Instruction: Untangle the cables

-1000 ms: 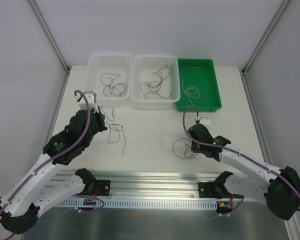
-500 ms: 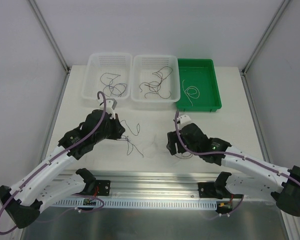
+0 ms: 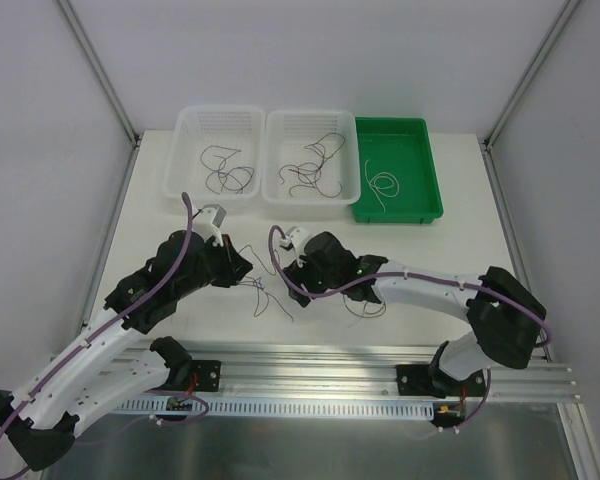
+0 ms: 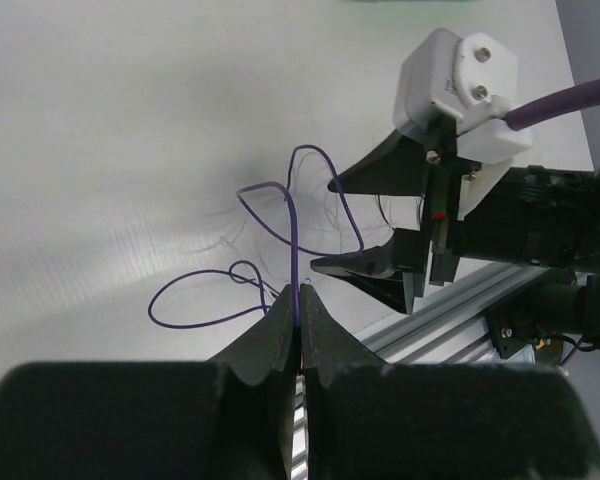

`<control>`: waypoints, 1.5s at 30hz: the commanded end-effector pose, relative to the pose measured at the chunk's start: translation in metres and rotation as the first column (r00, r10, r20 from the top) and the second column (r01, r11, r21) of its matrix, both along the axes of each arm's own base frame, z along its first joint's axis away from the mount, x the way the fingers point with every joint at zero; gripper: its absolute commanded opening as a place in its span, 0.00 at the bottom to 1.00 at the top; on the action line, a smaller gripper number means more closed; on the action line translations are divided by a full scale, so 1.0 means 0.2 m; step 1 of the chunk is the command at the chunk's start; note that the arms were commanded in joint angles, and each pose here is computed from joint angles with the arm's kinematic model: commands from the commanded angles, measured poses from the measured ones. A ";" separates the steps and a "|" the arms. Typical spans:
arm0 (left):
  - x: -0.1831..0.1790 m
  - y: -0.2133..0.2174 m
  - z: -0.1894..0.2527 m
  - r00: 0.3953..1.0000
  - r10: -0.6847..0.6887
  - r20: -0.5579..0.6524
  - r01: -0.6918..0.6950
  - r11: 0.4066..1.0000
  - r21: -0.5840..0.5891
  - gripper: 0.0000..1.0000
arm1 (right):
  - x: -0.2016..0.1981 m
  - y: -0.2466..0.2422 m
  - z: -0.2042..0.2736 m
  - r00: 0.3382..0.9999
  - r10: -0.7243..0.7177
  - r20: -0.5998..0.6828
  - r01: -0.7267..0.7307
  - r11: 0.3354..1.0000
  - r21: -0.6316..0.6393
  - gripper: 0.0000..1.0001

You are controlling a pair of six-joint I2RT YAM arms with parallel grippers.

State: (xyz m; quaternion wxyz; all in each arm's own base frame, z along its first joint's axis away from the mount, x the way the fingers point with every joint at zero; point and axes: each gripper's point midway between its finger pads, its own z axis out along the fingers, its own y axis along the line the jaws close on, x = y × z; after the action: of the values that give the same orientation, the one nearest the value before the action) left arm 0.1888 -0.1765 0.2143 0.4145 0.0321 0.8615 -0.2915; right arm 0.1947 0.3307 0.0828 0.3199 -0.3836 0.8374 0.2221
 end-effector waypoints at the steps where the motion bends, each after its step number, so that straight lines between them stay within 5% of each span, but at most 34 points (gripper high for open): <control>1: -0.01 -0.02 0.01 1.000 -0.006 -0.003 0.006 0.999 -0.038 0.00 | 0.04 0.16 0.06 0.990 0.129 0.064 -0.131 0.991 0.030 0.71; 23: -0.04 -0.02 0.03 1.000 -0.024 -0.007 0.024 0.998 -0.058 0.00 | 0.12 0.44 -0.17 0.964 0.249 0.093 -0.250 0.968 0.003 0.67; 32: -0.04 -0.01 0.04 1.000 -0.010 0.002 0.010 0.999 -0.051 0.00 | 0.06 0.48 -0.21 0.960 0.276 0.040 -0.278 0.960 0.047 0.44; 41: 0.00 0.11 0.01 0.995 0.088 0.035 -0.089 0.996 0.017 0.00 | 0.04 0.34 -0.21 0.980 0.199 0.005 -0.199 0.977 0.081 0.01; 45: 0.02 0.23 -0.03 0.983 0.173 0.056 -0.178 0.978 0.111 0.00 | 0.09 0.15 -0.13 0.997 0.075 0.025 -0.077 0.994 0.081 0.01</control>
State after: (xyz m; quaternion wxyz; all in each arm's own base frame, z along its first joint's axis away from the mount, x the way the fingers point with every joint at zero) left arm 0.1869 -0.1539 0.2097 0.4339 0.0006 0.8627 -0.2599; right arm 0.2000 0.3791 0.0223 0.2941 -0.4528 0.8006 0.2600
